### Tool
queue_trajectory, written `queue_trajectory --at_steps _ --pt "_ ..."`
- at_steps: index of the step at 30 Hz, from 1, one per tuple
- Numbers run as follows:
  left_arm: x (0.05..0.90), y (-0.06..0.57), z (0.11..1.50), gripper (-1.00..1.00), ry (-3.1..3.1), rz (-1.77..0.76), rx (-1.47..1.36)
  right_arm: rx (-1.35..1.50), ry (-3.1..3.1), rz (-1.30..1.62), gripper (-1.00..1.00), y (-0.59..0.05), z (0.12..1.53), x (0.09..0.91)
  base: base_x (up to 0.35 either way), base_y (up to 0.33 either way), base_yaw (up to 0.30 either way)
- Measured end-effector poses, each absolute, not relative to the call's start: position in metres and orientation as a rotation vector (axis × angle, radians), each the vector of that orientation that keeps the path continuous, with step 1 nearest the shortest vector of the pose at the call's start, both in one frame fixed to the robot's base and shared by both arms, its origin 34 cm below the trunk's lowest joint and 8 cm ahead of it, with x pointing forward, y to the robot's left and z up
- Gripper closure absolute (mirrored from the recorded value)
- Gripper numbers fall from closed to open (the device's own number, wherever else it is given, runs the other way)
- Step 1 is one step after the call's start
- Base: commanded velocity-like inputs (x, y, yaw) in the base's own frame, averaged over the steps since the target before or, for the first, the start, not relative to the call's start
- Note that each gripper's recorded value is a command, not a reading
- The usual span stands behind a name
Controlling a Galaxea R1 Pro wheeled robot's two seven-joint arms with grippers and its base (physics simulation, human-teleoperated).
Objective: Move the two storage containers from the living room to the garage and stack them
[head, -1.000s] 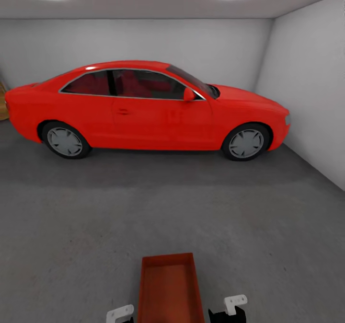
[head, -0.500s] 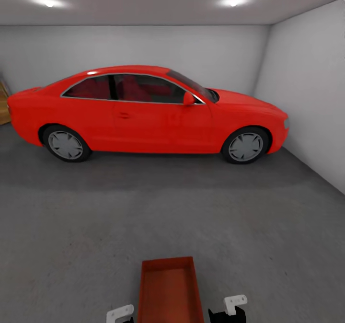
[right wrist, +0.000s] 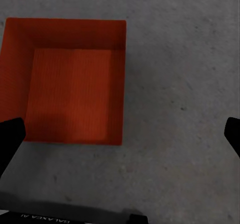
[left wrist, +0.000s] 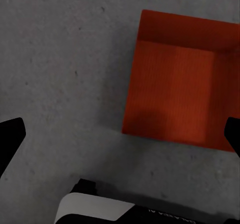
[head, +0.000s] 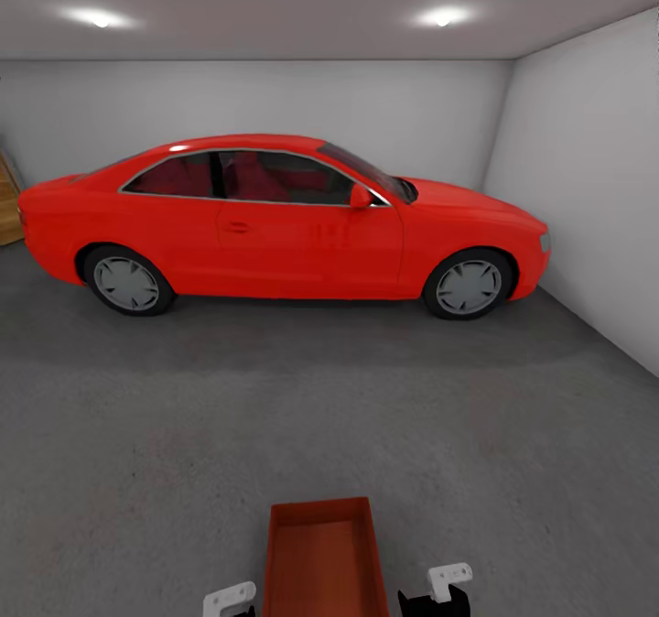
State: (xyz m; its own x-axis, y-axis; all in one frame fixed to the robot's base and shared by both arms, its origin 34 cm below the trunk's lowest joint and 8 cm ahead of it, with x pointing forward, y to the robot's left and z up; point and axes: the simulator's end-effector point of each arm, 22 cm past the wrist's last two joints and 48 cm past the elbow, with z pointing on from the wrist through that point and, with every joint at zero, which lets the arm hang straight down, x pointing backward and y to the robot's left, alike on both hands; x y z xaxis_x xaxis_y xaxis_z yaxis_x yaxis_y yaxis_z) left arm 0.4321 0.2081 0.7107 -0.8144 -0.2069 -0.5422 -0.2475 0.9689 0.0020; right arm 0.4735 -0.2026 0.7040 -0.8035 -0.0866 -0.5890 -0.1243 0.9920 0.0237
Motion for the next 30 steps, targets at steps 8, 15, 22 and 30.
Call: queue_trajectory --at_steps 8,15,22,30 --pt "0.436 0.208 0.715 -1.0 2.538 0.095 -0.32 -0.147 2.496 0.08 -1.0 -0.203 0.709 0.477 0.0 0.0 0.0" --pt "0.439 0.21 0.718 -1.0 2.527 0.095 -0.326 -0.147 2.485 0.079 -1.0 -0.203 0.713 0.48 0.0 0.0 0.0" --pt "0.441 0.211 0.72 -1.0 2.521 0.095 -0.329 -0.147 2.479 0.078 -1.0 -0.203 0.715 0.482 0.0 0.0 0.0" --pt "0.441 0.211 0.72 -1.0 2.52 0.095 -0.329 -0.147 2.479 0.078 -1.0 -0.203 0.715 0.482 0.0 0.0 0.0"
